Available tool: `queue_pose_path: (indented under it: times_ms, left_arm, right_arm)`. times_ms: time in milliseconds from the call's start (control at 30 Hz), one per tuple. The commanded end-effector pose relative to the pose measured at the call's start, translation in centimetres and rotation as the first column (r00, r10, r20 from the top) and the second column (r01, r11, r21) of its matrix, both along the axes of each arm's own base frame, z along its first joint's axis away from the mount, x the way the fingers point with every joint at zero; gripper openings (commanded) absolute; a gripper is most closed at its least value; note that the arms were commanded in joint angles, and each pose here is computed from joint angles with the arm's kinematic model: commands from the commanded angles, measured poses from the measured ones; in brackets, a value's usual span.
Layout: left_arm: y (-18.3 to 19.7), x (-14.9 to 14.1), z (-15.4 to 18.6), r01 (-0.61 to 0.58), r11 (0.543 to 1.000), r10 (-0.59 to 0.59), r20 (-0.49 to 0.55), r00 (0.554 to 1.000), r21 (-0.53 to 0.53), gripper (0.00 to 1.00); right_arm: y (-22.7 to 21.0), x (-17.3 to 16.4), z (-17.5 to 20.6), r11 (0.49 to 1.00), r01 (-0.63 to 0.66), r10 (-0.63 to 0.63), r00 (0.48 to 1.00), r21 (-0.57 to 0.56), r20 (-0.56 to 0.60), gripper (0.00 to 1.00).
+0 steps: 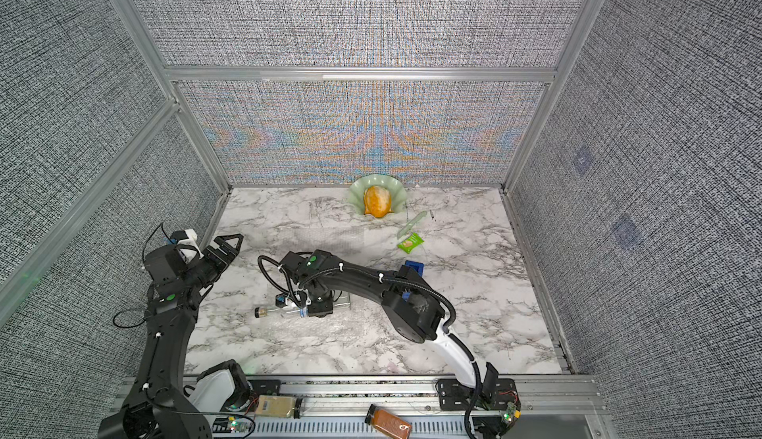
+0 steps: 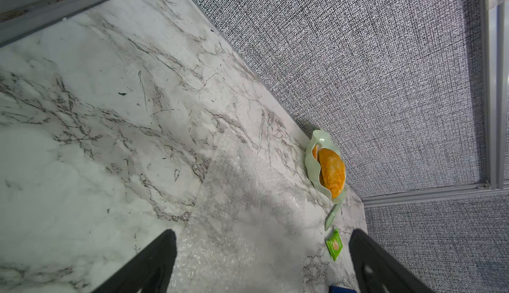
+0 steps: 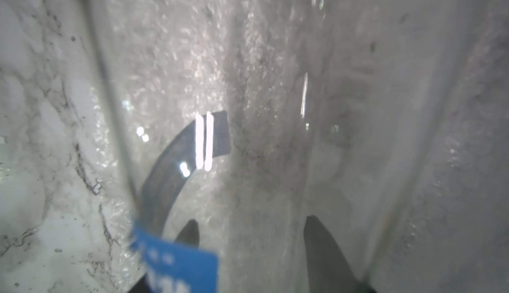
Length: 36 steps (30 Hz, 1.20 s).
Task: Wrap wine bottles in bubble wrap
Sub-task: Place the wine bottle on the bubble wrap, then wrap the wine bottle in bubble wrap.
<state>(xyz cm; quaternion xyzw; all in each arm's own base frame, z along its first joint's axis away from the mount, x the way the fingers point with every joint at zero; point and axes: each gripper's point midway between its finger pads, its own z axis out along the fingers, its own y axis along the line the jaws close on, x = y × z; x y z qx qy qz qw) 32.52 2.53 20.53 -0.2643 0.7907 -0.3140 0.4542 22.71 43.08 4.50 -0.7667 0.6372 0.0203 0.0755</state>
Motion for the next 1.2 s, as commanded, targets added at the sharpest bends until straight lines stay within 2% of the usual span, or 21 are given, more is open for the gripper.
queue_pose_path:
  times_ms: [0,100,200,333,467,733,933,1067,1167]
  left_arm:
    - [0.1,0.2,-0.4,0.010,1.000,-0.010,-0.002,1.000,0.023,0.99]
    - [0.2,0.2,-0.7,0.011,0.999,-0.011,-0.010,1.000,0.032,0.99]
    - [0.3,0.2,-0.9,0.010,0.999,-0.009,-0.016,1.000,0.039,0.99]
    - [0.3,0.1,-1.3,0.014,0.999,-0.013,-0.028,1.000,0.042,0.99]
    - [0.1,-0.1,-1.6,0.022,0.999,-0.021,-0.038,0.999,0.042,0.99]
    - [-1.5,-0.8,-1.3,0.117,0.993,-0.116,-0.028,0.993,0.035,0.98]
    - [-4.3,-2.0,-2.0,0.245,0.969,-0.245,-0.019,0.969,-0.015,0.84]
    - [-6.4,-2.7,-2.9,0.319,0.948,-0.320,-0.042,0.947,-0.015,0.74]
    - [-8.0,-2.9,-3.9,0.365,0.931,-0.362,-0.083,0.928,0.019,0.69]
  right_arm:
    - [-0.6,-0.1,-0.1,0.998,0.053,-0.053,0.998,-0.022,-0.037,0.33]
    - [-0.9,0.4,-0.4,0.996,0.079,-0.080,0.996,-0.034,-0.029,0.37]
    - [-0.8,1.1,-0.5,0.993,0.116,-0.116,0.993,-0.031,-0.018,0.47]
    - [-0.6,1.4,-0.1,0.990,0.141,-0.141,0.990,-0.015,-0.008,0.70]
    - [-0.3,1.4,1.1,0.987,0.159,-0.159,0.987,0.016,-0.011,0.77]
    - [-0.3,1.2,5.4,0.972,0.210,-0.213,0.977,0.107,0.010,0.82]
    - [-1.2,-0.9,8.7,0.938,0.250,-0.265,0.964,0.241,0.031,0.82]
    - [-2.7,-3.1,8.6,0.898,0.265,-0.301,0.952,0.351,0.050,0.81]
    - [-3.7,-5.1,8.1,0.872,0.258,-0.312,0.948,0.416,0.066,0.76]
